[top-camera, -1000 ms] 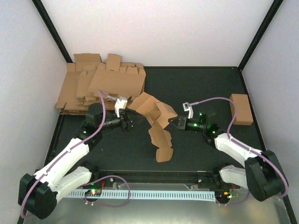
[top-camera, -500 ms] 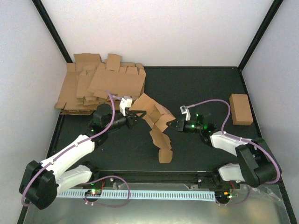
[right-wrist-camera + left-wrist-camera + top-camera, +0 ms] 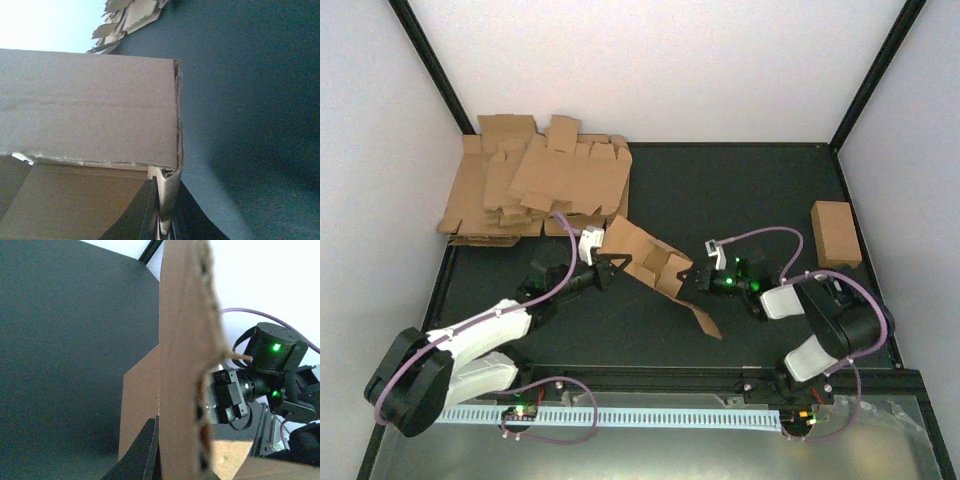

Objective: Fold the paper box

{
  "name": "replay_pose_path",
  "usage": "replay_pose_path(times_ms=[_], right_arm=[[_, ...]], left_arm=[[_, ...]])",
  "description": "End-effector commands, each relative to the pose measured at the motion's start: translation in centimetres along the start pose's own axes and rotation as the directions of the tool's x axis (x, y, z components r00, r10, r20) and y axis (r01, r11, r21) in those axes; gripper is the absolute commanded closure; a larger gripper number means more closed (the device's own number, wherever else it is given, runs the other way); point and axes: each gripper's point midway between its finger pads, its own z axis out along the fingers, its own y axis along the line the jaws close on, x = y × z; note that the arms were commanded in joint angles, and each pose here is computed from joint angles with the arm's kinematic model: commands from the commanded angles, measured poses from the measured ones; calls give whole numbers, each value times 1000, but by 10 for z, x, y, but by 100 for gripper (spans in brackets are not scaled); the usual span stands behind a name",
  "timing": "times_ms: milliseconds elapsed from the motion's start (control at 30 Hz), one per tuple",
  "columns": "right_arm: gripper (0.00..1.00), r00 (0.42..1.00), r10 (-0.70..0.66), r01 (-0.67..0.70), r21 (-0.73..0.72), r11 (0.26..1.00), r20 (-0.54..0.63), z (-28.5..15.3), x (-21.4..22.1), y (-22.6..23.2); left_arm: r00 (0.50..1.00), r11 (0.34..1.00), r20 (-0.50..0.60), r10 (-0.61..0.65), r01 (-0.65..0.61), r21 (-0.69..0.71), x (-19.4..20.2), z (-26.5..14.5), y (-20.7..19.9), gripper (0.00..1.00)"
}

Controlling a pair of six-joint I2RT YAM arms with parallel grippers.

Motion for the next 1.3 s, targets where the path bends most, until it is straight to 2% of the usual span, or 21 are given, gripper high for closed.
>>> replay_pose_path(times_ms=[0, 233, 433, 500, 600, 767, 900, 1000, 1133, 1200, 1267], right_arm=[[91, 992, -80, 86, -57, 995, 96, 5, -22, 10], [91, 992, -85, 87, -18, 996, 90, 9, -11, -5], [88, 975, -178, 176, 29, 984, 130, 4, -11, 0], [88, 969, -207, 205, 28, 978, 132, 6, -11, 5], [90, 965, -236, 232, 42, 972, 114, 11, -8, 5], [94, 948, -291, 285, 63, 956, 126, 9, -3, 9], [94, 936, -325, 315, 85, 945, 136, 5, -3, 10], [94, 932, -333, 322, 94, 942, 144, 3, -4, 11], [94, 923, -349, 336, 101, 936, 160, 0, -6, 14], [94, 920, -354, 343, 96, 935, 165, -2, -6, 16], [94, 916, -362, 352, 85, 932, 172, -3, -5, 20]], left_arm=[[1000, 998, -24, -14, 16, 60, 19, 1, -1, 96], [998, 1000, -61, 29, -29, 7, 49, -8, 18, 94], [994, 997, -93, 58, -53, 54, 65, -9, 16, 81], [994, 997, -88, 61, -56, 62, 68, -10, 17, 70], [996, 996, -67, 64, -59, 74, 68, -11, 16, 41], [998, 995, -4, 70, -70, 67, 59, -16, 15, 22], [994, 992, 76, 80, -87, 93, 47, -25, 5, 12], [988, 986, 119, 102, -116, 116, 38, -33, -5, 11], [981, 993, 167, 99, -109, 53, 28, -43, -1, 13], [975, 995, 202, 89, -95, 21, 21, -49, 1, 19], [970, 997, 232, 79, -80, -3, 16, -53, 4, 32]])
